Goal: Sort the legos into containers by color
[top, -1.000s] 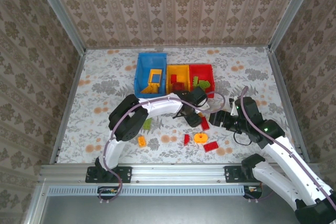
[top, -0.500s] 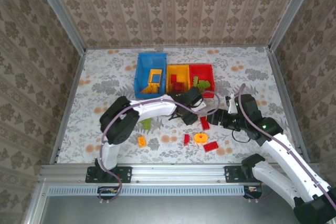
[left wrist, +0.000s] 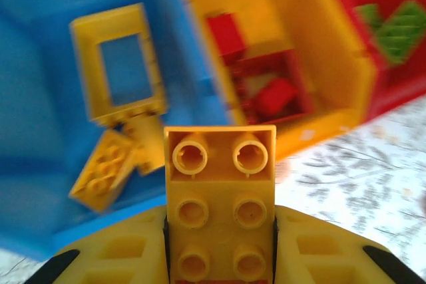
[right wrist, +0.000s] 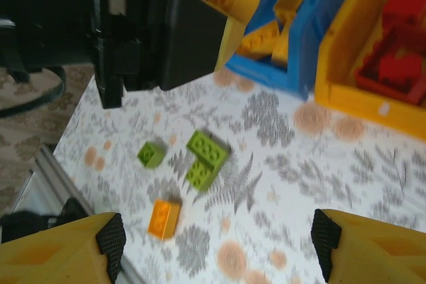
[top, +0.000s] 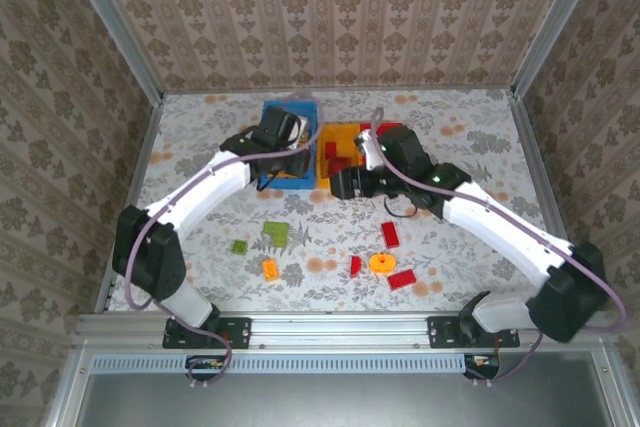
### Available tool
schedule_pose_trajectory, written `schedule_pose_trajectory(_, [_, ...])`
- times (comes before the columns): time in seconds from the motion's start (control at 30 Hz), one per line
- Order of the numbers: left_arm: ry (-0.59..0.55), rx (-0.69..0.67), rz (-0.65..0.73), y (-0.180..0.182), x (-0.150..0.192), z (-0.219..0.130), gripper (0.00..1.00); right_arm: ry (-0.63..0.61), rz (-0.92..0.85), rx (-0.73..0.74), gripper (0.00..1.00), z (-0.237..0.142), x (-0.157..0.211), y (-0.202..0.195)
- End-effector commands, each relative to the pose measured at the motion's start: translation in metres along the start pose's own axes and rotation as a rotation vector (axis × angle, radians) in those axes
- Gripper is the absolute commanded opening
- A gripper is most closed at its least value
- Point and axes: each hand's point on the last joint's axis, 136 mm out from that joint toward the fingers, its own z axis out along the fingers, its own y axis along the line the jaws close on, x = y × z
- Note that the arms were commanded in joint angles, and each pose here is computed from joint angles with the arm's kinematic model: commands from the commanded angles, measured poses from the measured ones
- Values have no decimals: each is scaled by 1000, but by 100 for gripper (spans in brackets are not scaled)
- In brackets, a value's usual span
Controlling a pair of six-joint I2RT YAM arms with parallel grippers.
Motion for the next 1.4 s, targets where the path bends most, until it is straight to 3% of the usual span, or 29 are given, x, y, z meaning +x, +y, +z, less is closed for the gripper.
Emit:
schedule_pose_trajectory(0.0, [68,-67,-96,25,-6,19,29,-70,-23,46,77,15,-35,1])
schedule_pose_trajectory(0.27, [231,-262,-201,75,-12,71,32,0,-10,105,76,50,-48,-2])
schedule_pose_trajectory(0.53, [266,-271,-197,75,-11,82,60,17,-10,96,77,51,-37,0])
schedule_pose_trajectory(0.73, [186,-260,-218,65,-24,42,64,23,-65,75,77,42,-18,-2])
schedule_pose_trajectory(0.9, [129,-262,-298,57,-12,-3,73,17,-124,59,78,37,-1,-4])
schedule_pose_trajectory(1.37, [-41,-198,-608,64,84,-146,74,159,-431,37,80,73,56,31])
